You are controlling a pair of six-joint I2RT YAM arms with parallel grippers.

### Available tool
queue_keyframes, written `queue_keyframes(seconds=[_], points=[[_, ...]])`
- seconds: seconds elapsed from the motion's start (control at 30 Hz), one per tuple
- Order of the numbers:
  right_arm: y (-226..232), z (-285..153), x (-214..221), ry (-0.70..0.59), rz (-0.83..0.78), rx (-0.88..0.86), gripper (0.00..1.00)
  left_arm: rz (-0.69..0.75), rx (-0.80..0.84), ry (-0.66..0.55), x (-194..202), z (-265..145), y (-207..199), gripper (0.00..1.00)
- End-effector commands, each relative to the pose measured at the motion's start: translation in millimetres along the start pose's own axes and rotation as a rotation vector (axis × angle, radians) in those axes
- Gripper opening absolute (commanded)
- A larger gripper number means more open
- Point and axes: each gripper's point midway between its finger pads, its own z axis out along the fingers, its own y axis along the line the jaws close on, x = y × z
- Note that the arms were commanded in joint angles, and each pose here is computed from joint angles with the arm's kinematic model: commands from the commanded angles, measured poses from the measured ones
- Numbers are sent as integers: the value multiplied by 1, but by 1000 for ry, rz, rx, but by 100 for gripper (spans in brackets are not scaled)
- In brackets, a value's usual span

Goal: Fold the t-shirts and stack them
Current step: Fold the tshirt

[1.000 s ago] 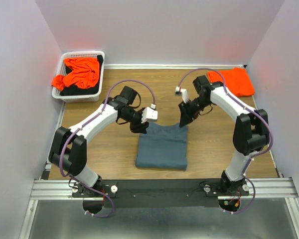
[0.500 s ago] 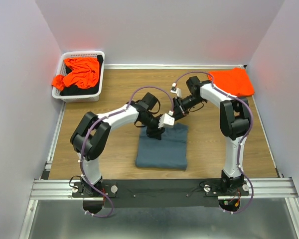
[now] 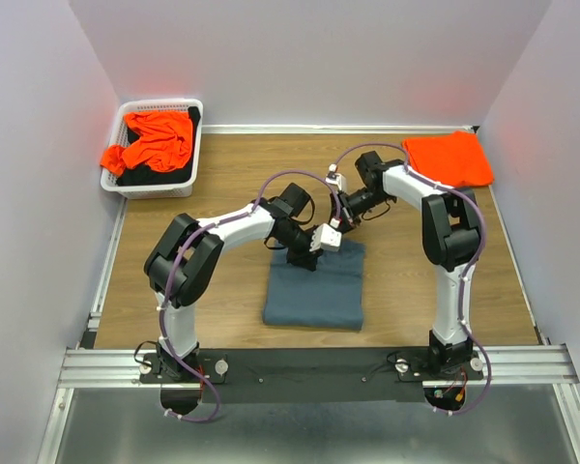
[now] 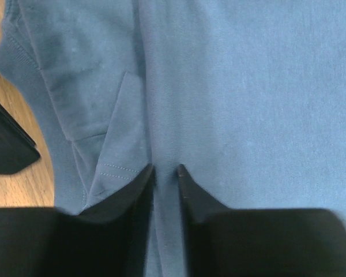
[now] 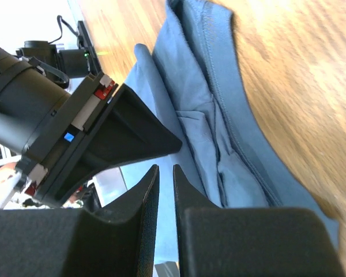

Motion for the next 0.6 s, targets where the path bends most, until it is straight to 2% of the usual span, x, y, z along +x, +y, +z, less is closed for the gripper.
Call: queue_keyframes(seconds=[0.0,0.13,0.2,0.27,0.57], points=[[3,14,5,20,20,-49,22,21,38,-7,-3,5,-10,25],[4,22,10,39,19,-59,22,23,55,4,-1,4,-16,15],[1,30,14,60,16,-59,22,29,48,5,-3,2,-17,5],[-4,36,19,78,19,-58,21,36,39,1,-8,-1,-17,1],[-30,56,45,139,63,-81,20,83,-47,-9,-35,-25,-16,0]])
